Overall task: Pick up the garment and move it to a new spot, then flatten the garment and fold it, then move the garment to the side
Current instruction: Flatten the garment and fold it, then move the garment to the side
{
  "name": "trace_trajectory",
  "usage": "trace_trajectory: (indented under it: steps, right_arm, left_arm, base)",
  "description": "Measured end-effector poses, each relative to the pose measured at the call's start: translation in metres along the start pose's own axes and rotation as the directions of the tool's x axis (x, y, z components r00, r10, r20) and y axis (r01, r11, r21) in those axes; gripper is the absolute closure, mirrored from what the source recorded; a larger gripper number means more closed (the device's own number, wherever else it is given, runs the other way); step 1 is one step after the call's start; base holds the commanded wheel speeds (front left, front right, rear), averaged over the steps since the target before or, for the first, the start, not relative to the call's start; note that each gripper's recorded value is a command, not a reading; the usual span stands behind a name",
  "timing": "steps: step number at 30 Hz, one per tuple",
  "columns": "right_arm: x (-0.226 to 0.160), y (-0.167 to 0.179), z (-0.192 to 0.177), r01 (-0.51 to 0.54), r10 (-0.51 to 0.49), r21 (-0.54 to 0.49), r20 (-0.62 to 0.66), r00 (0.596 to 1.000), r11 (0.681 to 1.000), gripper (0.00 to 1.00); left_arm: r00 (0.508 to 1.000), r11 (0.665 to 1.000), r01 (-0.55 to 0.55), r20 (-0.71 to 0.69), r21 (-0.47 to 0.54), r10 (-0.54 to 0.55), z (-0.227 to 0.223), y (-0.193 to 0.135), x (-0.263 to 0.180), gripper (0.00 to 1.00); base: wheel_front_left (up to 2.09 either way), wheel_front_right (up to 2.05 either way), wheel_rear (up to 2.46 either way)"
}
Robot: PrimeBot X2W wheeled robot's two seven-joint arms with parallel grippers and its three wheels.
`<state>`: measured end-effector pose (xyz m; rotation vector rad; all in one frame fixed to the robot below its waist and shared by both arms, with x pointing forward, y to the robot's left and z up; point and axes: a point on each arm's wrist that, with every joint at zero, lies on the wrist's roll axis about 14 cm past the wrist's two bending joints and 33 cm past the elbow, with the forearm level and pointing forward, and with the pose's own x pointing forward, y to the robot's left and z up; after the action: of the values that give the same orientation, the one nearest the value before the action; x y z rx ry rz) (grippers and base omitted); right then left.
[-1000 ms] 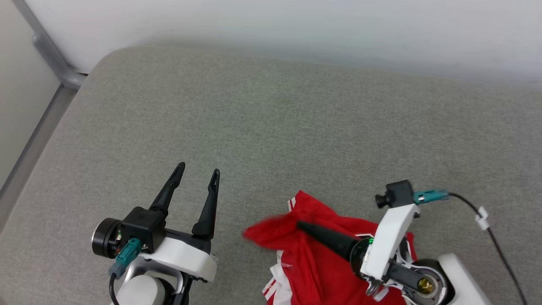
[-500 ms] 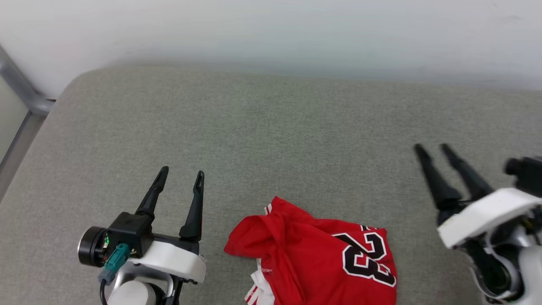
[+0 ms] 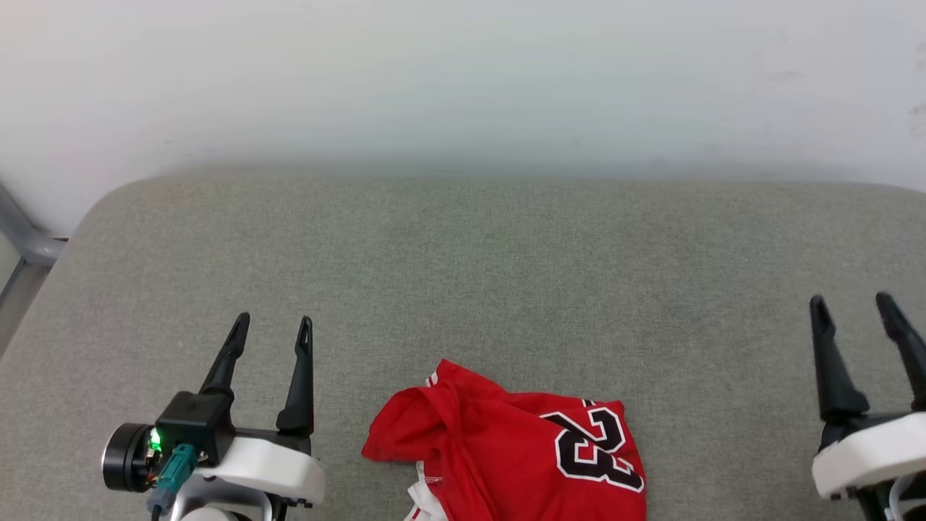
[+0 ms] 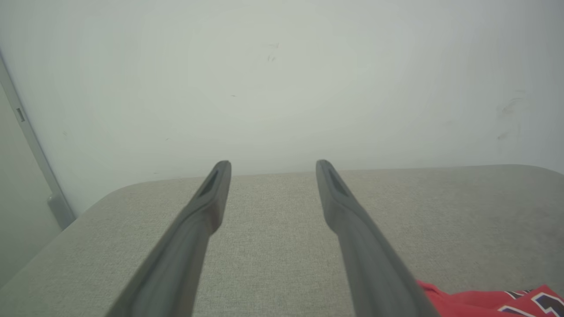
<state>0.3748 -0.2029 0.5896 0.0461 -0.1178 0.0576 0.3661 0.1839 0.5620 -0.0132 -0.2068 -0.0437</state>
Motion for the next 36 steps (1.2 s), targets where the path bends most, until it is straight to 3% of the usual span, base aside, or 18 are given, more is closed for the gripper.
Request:
trace_trajectory:
  steps: [4,10,26,31,36]
  right_arm:
    - [-0.016,0.002,-0.010,0.002,-0.003,-0.042,-0.021,1.000,0.999,0.00]
    - [-0.031,0.008,-0.023,-0.003,0.002,-0.024,-0.052,0.999,1.000,0.00]
    - [-0.035,0.012,-0.033,0.001,0.000,0.013,-0.096,0.995,1.000,0.00]
    - [-0.035,0.007,-0.058,0.021,-0.008,0.064,-0.202,0.979,0.998,0.00]
    - [-0.039,0.007,-0.108,0.048,0.013,0.139,-0.410,0.912,0.989,0.00]
  left_arm:
    - [1.000,1.000,0.006,-0.009,0.004,-0.006,-0.003,-0.002,-0.007,0.00]
    - [0.999,1.000,0.008,-0.038,-0.008,-0.008,-0.012,-0.005,-0.017,0.00]
    - [0.999,1.000,-0.002,-0.042,-0.022,0.001,-0.015,-0.003,-0.019,0.00]
    - [1.000,1.000,-0.006,-0.019,-0.016,0.006,-0.009,0.000,-0.015,0.00]
    - [1.000,1.000,-0.017,-0.009,-0.015,0.017,-0.007,0.004,-0.011,0.00]
  base:
    - [0.00,0.00,0.00]
    - [0.00,0.00,0.00]
    - [0.00,0.00,0.00]
    - [0.00,0.00,0.00]
    - [0.00,0.00,0.00]
